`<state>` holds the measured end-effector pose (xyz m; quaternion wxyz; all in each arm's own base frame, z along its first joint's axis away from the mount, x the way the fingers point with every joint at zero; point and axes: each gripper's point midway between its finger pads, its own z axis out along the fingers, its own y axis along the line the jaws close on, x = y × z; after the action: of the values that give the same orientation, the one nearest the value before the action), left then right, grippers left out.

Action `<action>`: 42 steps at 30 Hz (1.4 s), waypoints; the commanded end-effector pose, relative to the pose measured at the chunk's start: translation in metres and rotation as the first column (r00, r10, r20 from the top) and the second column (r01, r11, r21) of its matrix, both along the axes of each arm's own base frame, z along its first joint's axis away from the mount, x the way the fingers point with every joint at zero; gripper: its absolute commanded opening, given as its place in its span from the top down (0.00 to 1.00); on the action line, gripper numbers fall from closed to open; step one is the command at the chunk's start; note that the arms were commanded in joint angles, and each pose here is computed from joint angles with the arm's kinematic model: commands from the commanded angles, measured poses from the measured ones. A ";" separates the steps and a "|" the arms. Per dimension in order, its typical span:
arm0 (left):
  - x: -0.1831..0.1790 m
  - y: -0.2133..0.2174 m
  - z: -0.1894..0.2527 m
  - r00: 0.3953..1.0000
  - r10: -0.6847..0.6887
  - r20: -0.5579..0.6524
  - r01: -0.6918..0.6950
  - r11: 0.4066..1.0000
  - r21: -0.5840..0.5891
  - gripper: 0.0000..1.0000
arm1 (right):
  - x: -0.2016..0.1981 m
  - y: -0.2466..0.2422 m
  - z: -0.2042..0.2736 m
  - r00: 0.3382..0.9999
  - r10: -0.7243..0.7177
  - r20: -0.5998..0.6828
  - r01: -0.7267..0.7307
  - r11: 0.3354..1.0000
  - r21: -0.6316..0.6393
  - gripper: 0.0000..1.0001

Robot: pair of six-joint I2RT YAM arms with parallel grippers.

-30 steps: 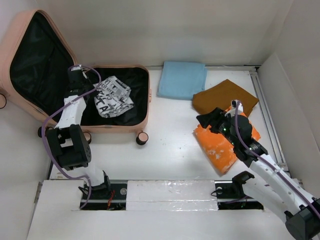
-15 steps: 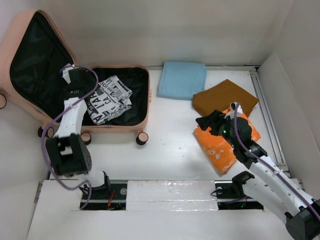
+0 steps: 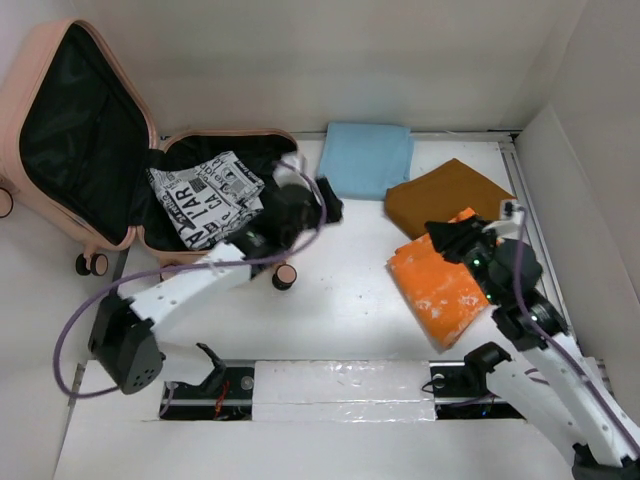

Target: Pack the luggage

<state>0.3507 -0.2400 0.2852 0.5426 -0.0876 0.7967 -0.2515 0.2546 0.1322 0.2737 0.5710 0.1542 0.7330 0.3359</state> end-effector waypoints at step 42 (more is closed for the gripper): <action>-0.077 -0.045 -0.212 0.943 -0.005 -0.333 0.083 0.972 0.221 0.29 | 0.007 0.030 -0.018 0.992 0.123 -0.028 -0.123 0.992 -0.036 0.41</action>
<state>0.2857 -0.3077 0.0788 0.4032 -0.0672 0.8930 -0.1882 0.2592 0.1507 0.2317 0.5188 0.1213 0.7820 0.3234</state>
